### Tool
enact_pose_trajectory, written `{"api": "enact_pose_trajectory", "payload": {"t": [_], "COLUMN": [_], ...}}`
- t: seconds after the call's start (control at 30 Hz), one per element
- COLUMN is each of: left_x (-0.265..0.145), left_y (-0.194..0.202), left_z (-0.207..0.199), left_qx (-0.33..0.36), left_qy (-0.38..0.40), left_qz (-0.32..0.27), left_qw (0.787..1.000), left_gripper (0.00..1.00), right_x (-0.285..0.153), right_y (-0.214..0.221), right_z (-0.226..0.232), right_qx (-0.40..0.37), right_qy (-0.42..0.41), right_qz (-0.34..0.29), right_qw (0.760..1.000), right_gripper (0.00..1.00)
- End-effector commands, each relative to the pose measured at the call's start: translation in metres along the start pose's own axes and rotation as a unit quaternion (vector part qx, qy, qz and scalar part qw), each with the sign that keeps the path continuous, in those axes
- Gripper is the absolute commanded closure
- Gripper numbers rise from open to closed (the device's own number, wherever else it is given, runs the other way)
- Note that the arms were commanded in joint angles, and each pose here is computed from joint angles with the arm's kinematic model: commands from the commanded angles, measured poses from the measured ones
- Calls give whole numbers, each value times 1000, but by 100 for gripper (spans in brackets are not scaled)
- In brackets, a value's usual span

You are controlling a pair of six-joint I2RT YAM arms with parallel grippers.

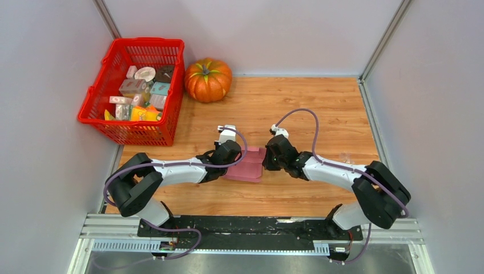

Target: Fold the paper box

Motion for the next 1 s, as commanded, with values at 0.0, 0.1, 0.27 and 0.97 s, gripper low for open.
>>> {"api": "enact_pose_trajectory", "payload": {"t": [0.0,0.1,0.27,0.97], "left_x": [-5,-6,-5,-4], "left_y": [1,-1,0,0], "left_z": [4,4,3,2], "left_qx": [-4,-6,-5,-6], "left_qy": [-3,-4,-3,-1], "left_qz": [3,1,2,4], "left_qw": [1000,1000,1000,1000], "left_gripper": [100,100,100,100], "right_x": [13,18,28,27], "right_y": [-15,-13,-13,-28], "right_z": [-14,-17,-20,19], "right_qx": [-15,-15,-25,1], "right_qy": [87,91,96,-32], "right_qz": [-38,-43,-50,-80], "right_qw": [995,995,994,996], "right_gripper": [100,100,100,100]}}
Point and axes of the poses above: each gripper's point midway between its finger pads, its own x axis out along the fingers, its own z axis along the line the jaws close on, y = z × x, the point moved 7 cm from there along -x, back along the fingers, and after that the axes turned 2 degrees about -x, right-handed, at the moved point
